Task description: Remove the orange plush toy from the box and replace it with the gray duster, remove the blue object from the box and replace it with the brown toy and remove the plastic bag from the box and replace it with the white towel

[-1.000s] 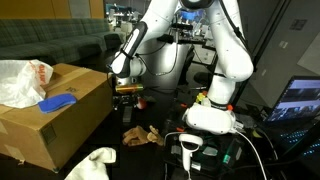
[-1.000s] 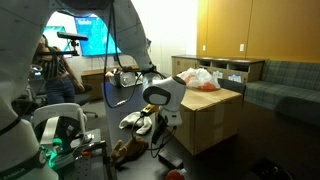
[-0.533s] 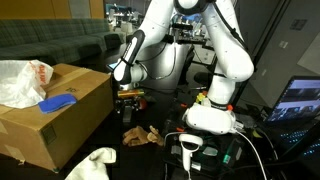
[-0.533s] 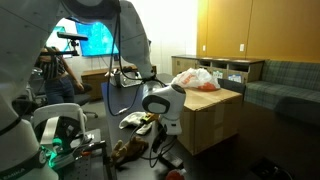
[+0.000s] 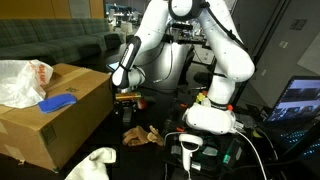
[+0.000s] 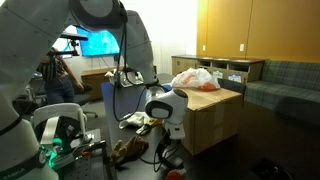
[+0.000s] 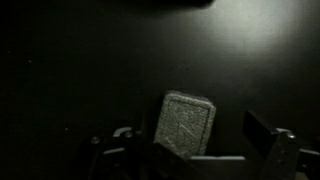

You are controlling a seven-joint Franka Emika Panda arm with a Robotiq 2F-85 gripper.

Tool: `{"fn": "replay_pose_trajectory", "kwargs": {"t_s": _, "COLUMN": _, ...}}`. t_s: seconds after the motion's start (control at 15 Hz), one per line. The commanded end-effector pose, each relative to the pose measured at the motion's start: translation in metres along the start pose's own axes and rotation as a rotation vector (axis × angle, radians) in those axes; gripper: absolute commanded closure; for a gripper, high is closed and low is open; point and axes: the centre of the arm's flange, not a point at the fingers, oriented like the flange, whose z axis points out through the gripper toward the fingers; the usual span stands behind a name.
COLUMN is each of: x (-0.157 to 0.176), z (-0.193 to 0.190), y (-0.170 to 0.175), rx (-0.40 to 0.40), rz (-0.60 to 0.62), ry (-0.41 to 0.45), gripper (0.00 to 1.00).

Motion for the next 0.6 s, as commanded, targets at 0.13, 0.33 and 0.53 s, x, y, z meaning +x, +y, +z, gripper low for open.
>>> {"fn": "replay_pose_trajectory", "kwargs": {"t_s": 0.13, "x": 0.008, "z": 0.025, "y": -0.010, "rx": -0.016, "rz": 0.041, "ry": 0.025, "gripper": 0.00}}
{"fn": "replay_pose_trajectory", "kwargs": {"t_s": 0.33, "x": 0.014, "z": 0.031, "y": -0.004, "rx": -0.027, "rz": 0.076, "ry": 0.035, "gripper": 0.00}}
{"fn": "replay_pose_trajectory", "kwargs": {"t_s": 0.53, "x": 0.025, "z": 0.028, "y": 0.006, "rx": -0.023, "rz": 0.123, "ry": 0.061, "gripper": 0.00}}
